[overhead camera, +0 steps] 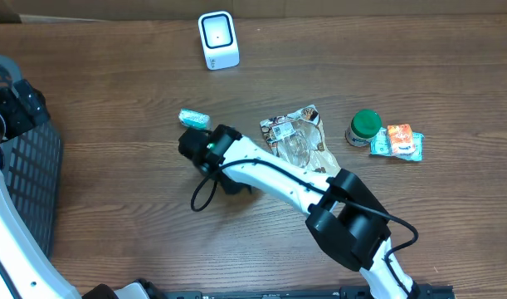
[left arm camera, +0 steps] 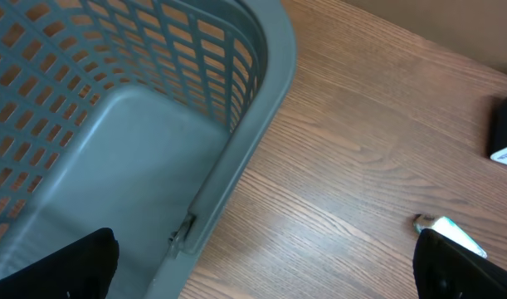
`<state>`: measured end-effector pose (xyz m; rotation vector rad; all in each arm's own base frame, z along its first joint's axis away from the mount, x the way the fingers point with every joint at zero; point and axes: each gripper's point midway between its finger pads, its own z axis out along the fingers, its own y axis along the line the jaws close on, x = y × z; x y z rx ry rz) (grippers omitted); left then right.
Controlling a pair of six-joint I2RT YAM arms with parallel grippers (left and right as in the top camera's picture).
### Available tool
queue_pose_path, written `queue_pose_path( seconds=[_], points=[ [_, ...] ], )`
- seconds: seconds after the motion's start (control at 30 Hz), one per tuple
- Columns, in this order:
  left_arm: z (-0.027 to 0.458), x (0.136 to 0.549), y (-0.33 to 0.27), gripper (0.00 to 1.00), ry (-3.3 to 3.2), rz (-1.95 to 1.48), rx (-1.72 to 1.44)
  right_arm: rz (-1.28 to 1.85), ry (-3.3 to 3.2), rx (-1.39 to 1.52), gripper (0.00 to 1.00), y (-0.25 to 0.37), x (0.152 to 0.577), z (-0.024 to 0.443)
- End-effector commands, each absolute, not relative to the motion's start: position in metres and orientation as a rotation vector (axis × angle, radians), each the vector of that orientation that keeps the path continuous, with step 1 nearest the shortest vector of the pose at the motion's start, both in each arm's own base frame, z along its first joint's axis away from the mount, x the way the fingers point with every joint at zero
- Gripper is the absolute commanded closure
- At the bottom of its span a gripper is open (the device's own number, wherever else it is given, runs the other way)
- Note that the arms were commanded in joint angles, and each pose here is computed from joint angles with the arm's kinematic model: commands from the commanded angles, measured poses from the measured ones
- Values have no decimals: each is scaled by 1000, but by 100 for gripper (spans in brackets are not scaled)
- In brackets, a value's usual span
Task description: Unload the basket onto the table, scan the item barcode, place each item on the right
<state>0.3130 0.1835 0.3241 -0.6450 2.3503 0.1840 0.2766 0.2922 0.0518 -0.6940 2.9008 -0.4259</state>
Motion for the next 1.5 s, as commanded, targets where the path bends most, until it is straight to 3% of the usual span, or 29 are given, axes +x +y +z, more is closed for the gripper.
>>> queue_pose_path(
  seconds=[0.0,0.2,0.37,0.53,0.67,0.8,1.2,1.47],
  points=[
    [333,314,185,1,2330,202,-624,-273,2990,-685,48,298,272,55],
    [333,314,185,0,2330,202,-624,-9,3008,-562,50,283,304,99],
    [333,314,185,0,2330,202,-624,135,3001,-368,42,235,340,134],
    [333,314,185,0,2330,202,-624,95,3050,-207,40,168,369,121],
    [333,314,185,0,2330,202,-624,75,3080,-125,48,136,380,90],
    [333,314,185,0,2330,202,-624,76,3097,-85,56,125,379,69],
    [333,314,185,0,2330,202,-624,122,3197,-131,55,136,341,26],
    [333,314,185,0,2330,202,-624,302,3205,-256,54,179,320,15]
  ],
)
